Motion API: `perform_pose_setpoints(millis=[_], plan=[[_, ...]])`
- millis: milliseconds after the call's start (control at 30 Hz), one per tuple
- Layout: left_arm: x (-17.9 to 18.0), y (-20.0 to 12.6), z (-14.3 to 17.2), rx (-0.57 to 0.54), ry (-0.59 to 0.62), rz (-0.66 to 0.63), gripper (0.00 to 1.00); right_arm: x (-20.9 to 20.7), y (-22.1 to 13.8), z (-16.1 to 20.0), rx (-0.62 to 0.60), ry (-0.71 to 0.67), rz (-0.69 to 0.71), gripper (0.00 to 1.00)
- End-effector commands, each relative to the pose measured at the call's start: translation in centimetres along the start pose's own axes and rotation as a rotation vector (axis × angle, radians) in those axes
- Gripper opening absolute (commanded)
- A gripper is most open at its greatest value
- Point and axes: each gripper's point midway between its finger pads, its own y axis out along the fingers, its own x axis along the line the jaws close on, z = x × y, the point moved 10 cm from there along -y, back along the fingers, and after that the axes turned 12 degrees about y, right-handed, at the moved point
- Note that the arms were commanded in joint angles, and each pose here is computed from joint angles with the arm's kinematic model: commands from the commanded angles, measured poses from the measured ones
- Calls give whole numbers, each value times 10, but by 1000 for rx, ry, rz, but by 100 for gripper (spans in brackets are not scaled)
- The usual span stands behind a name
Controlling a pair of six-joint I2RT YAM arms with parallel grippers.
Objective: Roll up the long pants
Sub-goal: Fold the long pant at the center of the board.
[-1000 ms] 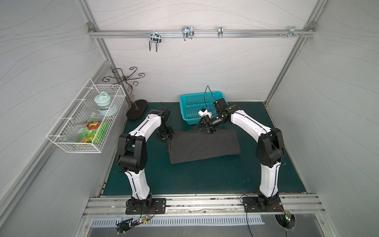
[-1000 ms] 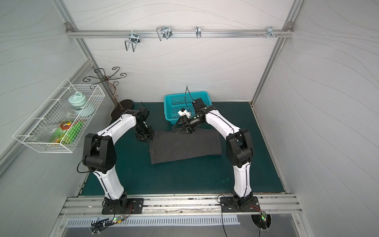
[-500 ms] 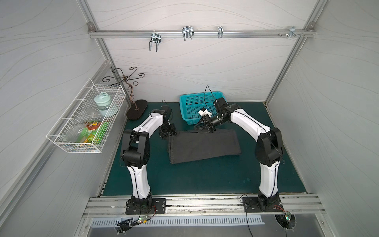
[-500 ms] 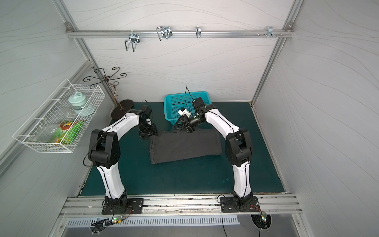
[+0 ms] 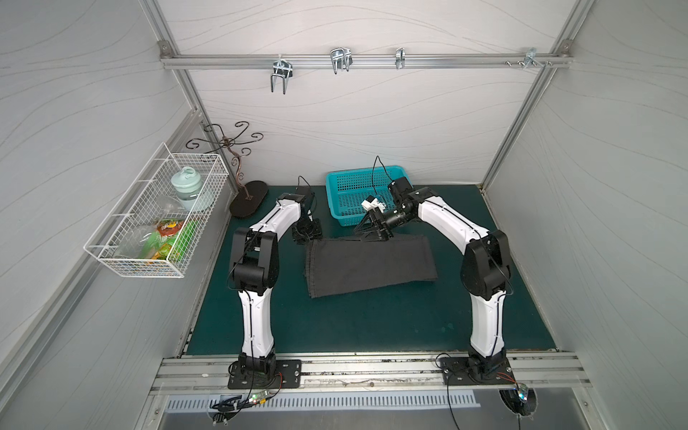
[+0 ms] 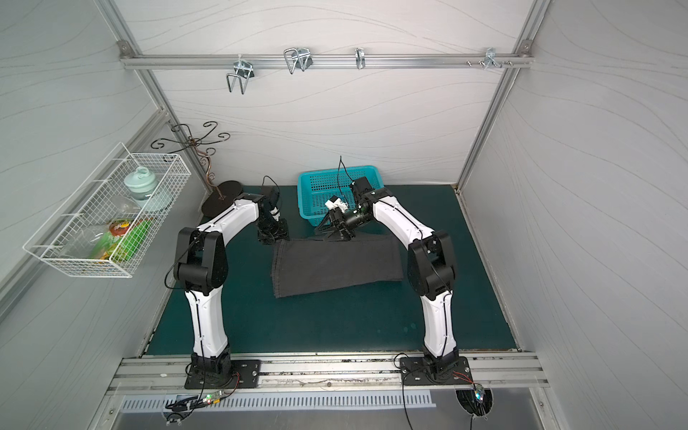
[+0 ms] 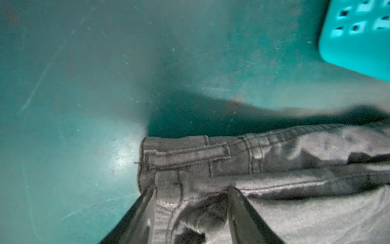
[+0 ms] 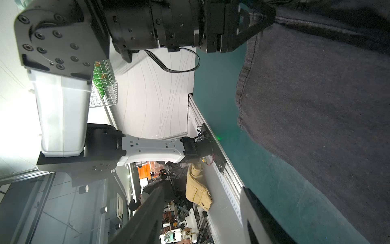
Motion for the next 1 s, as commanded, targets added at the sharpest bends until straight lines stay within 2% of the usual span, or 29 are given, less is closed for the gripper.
perform_pose_setpoints(millis=[0,167,433,567,833,933,967], plan=[[2,-1,-5,6,-2,-8,53,-2,-2,-3,-6,15,16,62],[2,3,-5,15,-13,0,43,-3,-1,-6,-6,17,15,61],[2,4,-5,33,-31,4,1,-5,0,-7,-5,19,16,61],[0,-2,-4,42,-41,3,0,-6,0,-6,-4,18,18,61],[-15,-42,1,8,-22,-14,0,-8,-7,-9,-27,13,21,61],[-19,-47,2,11,-7,-26,2,-8,-8,-10,-32,11,20,61],[-21,-55,-3,-20,-1,-24,2,-8,-9,-10,-33,12,20,61]])
